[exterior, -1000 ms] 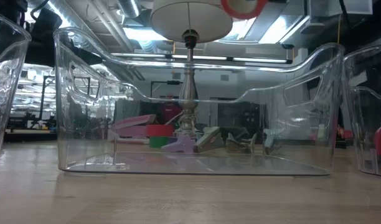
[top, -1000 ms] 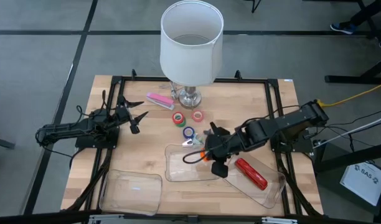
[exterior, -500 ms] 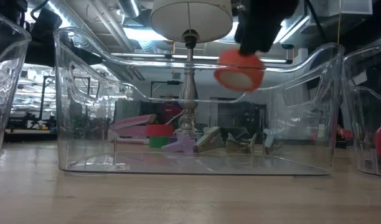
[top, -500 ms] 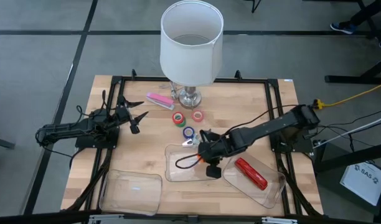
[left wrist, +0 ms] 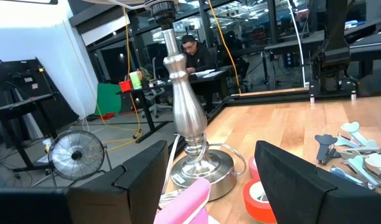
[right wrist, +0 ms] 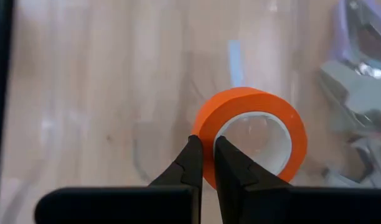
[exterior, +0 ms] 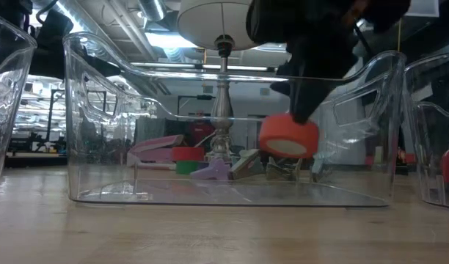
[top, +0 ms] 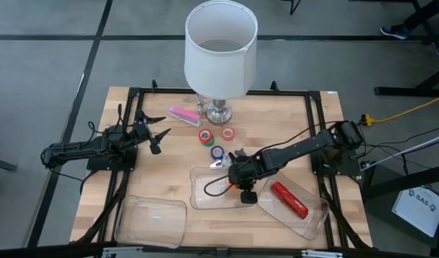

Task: Pick and place Stapler, Stapler remover, tape
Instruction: Put the orange tape into the top transparent bin, then put the red tape into the top transparent bin

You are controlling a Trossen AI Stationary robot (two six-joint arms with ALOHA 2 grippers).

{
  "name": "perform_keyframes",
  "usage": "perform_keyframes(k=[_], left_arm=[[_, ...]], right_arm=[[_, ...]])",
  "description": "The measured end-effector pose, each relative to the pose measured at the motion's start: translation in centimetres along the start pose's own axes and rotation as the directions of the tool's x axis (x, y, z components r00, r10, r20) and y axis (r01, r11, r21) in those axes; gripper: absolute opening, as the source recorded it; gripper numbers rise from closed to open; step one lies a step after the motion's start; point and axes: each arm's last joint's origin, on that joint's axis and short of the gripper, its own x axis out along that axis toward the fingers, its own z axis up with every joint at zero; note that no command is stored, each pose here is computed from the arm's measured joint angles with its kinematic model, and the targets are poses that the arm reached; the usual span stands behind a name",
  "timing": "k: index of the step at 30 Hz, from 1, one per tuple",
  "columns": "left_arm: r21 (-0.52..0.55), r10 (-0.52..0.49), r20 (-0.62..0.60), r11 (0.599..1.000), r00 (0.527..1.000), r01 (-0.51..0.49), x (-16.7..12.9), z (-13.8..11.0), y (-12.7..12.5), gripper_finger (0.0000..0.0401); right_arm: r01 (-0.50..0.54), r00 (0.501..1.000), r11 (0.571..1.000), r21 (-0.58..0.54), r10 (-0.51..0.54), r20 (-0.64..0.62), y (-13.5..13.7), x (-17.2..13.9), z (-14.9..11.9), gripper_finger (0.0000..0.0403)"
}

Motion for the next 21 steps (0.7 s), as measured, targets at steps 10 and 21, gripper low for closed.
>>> perform_keyframes(k=[10,21], left_arm=[[0.0,0.0,0.0,1.0,1.0,0.0,0.0,0.0,0.0,0.0239],[0.0,0.0,0.0,1.0,1.0,0.0,0.0,0.0,0.0,0.0239]], right_arm=[[0.013,1.0,1.0,-0.017,-0.013,0.006,-0.6,0.5,-0.3,0.0069],[0.0,0.999,0.997,0.082,-0.004,0.049,-2.2,-0.1,0.9,0.0139]])
